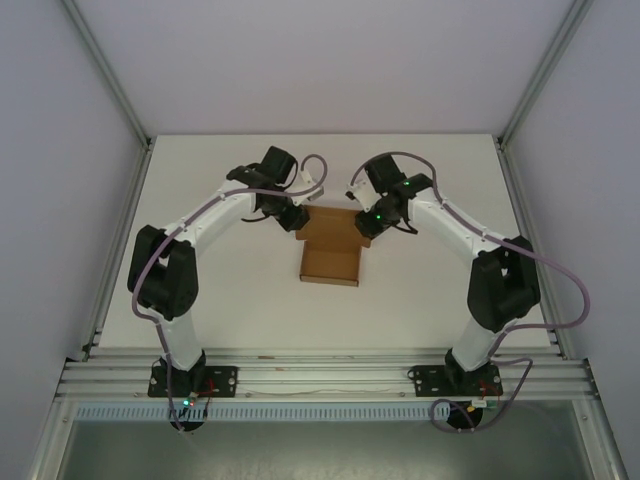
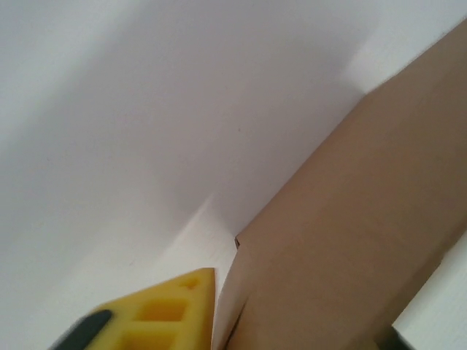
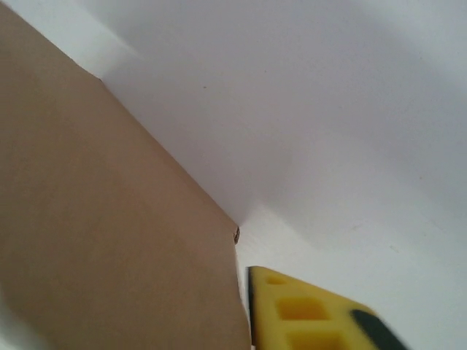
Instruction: Assemble paper box
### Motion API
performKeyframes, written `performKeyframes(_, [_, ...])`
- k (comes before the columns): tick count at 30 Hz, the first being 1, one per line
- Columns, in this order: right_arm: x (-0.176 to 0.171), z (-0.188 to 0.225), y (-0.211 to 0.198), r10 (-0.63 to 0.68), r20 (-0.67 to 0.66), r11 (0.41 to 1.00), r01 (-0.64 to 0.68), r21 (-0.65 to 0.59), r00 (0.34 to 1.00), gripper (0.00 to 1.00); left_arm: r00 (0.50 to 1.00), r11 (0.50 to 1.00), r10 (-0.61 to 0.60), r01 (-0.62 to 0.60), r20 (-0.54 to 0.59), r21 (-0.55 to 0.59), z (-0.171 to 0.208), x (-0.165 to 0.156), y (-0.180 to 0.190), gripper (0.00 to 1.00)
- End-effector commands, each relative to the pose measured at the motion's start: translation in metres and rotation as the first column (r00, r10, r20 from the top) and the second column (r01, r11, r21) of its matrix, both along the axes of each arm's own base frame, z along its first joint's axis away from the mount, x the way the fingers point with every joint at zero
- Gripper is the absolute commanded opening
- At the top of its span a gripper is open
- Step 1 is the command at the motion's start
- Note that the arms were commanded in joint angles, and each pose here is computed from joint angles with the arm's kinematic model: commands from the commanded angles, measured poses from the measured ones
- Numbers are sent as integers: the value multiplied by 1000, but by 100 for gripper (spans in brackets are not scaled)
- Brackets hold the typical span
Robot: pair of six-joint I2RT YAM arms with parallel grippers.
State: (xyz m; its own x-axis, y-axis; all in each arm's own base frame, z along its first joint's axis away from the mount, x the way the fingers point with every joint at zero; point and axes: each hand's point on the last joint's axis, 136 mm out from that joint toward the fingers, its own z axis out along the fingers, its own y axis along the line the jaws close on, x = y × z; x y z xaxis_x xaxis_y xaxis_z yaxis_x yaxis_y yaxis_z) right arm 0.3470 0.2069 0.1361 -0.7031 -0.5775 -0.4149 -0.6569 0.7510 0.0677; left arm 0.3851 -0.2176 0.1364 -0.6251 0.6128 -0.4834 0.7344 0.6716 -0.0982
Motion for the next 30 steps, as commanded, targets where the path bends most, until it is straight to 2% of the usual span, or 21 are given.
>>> performKeyframes(1, [1, 12, -9, -22, 23, 999, 23, -32, 1000, 7, 998, 999, 30, -31, 54, 30, 9, 0, 6, 0])
performKeyframes(5, [11, 20, -10, -97, 56, 995, 97, -8, 994, 2, 981, 989, 138, -145, 139, 41, 19, 12, 10, 0])
performKeyframes(9, [31, 41, -11, -260, 133, 965, 254, 65, 956, 1, 934, 950, 305, -311, 186, 6, 36, 25, 12, 0])
performKeyframes(15, [54, 54, -3, -561, 156, 822, 526, 216, 813, 0, 807, 823, 566, -564, 168, -66, 41, 36, 14, 0])
performKeyframes(18, [58, 50, 8, -627, 184, 777, 589, 223, 757, 0, 762, 770, 638, -626, 112, -125, 36, 39, 7, 0])
performKeyframes(24, [67, 29, 20, -738, 119, 666, 690, 282, 664, 0, 640, 633, 767, -748, 34, -197, 19, 45, 10, 0])
performKeyframes(30, [74, 23, 28, -814, 46, 553, 748, 367, 579, 1, 620, 578, 778, -771, -106, -268, 5, 44, -10, 0])
